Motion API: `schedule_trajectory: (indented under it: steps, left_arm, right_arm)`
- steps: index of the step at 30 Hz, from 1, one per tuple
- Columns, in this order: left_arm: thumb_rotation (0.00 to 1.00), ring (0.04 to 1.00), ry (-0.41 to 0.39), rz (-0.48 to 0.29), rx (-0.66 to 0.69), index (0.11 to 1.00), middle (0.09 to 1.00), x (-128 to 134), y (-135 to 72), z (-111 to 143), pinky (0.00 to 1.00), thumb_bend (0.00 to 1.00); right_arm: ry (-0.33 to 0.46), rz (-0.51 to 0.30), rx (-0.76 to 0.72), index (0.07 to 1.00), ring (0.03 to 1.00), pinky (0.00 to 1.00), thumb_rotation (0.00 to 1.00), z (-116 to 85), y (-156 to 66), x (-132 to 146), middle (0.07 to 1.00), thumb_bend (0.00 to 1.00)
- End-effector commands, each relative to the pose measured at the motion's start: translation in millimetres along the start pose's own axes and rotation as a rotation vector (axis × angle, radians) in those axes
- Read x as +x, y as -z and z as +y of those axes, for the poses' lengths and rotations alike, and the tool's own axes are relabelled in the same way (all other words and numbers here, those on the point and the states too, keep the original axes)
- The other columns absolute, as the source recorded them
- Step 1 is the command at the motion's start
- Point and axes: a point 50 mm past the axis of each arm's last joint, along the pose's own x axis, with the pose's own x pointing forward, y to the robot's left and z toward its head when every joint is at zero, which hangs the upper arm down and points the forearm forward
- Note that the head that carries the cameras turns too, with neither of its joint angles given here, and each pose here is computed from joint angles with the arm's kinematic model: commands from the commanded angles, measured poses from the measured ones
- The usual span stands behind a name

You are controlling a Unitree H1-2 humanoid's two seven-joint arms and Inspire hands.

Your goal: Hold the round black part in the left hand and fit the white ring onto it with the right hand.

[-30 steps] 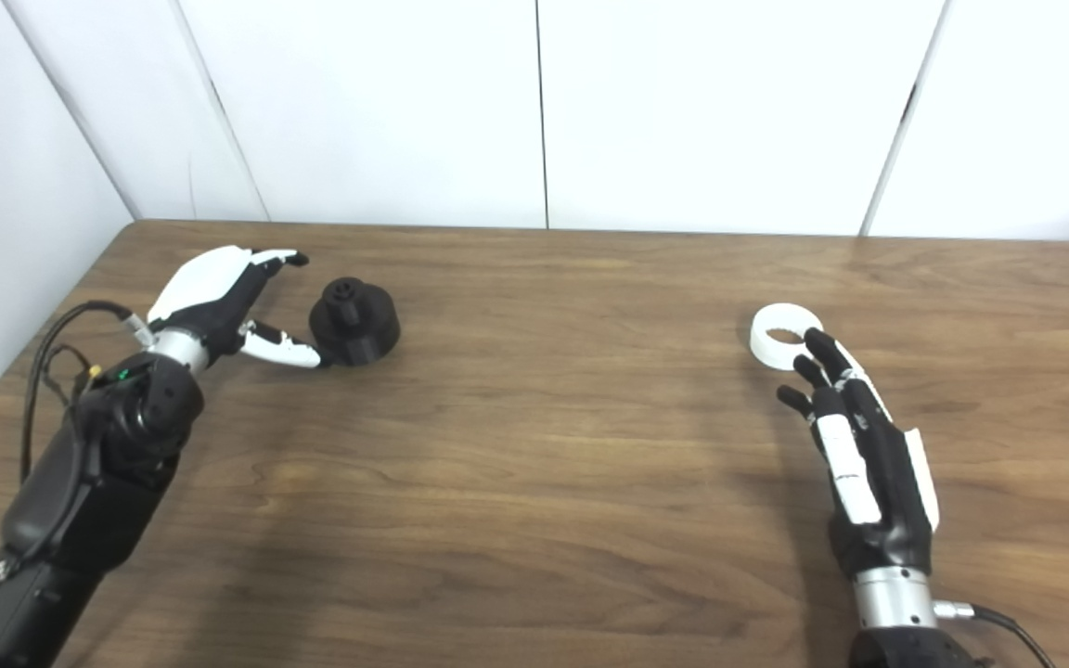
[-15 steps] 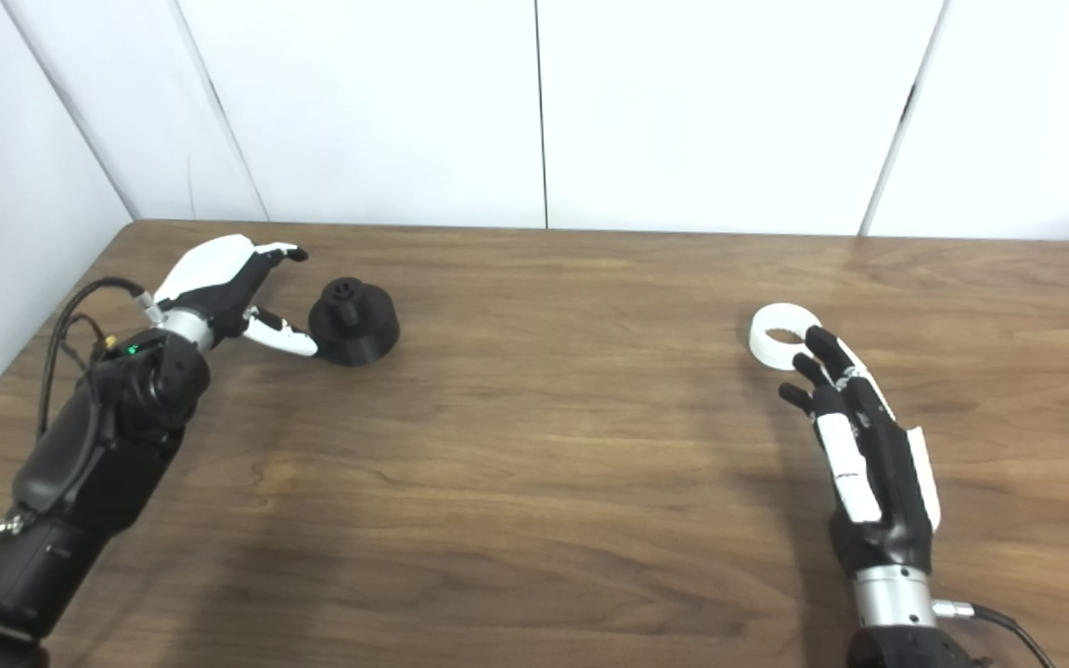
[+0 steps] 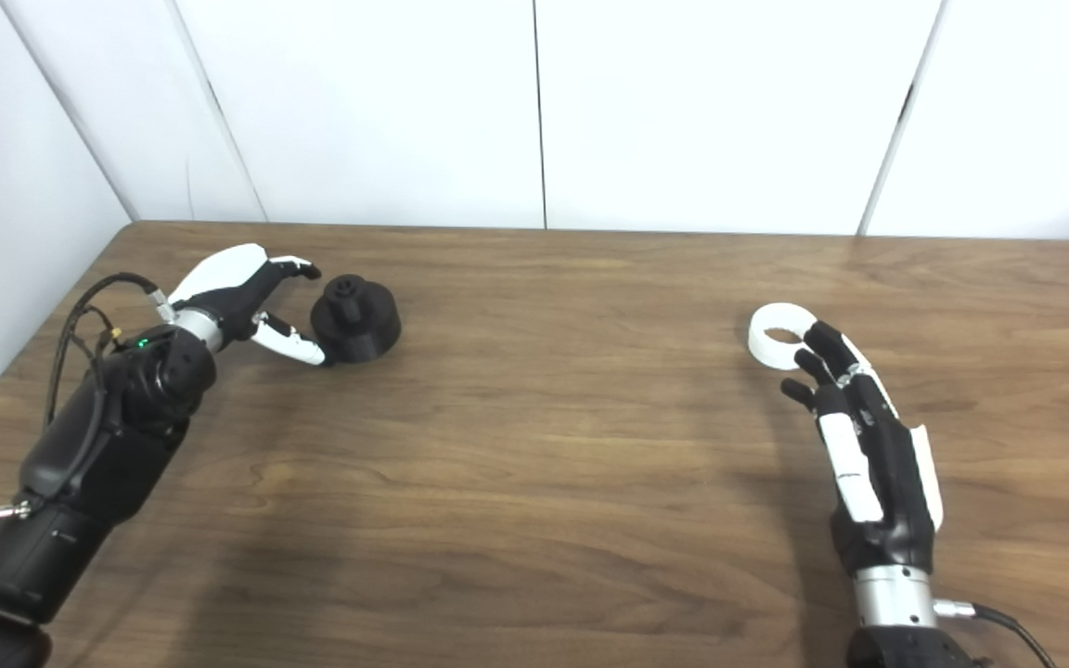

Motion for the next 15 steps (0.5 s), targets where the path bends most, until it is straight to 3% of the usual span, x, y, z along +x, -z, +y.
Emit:
schedule_trajectory:
  steps: [1, 15]
  left_arm:
    - [0.29, 0.972, -0.070, -0.022, 0.029, 0.849, 0.924, 0.2, -8.8, 39.8, 0.85, 0.94]
    - [0.30, 0.984, -0.002, -0.048, 0.026, 0.841, 0.941, 1.5, -15.4, 32.6, 0.83, 0.92]
  right_arm:
    - [0.036, 0.084, 0.051, 0.856, 0.877, 0.78, 0.74, 5.2, 23.9, -20.3, 0.886, 0.61]
    - [0.038, 0.088, 0.045, 0.856, 0.882, 0.79, 0.74, 2.8, 25.9, -22.9, 0.890, 0.60]
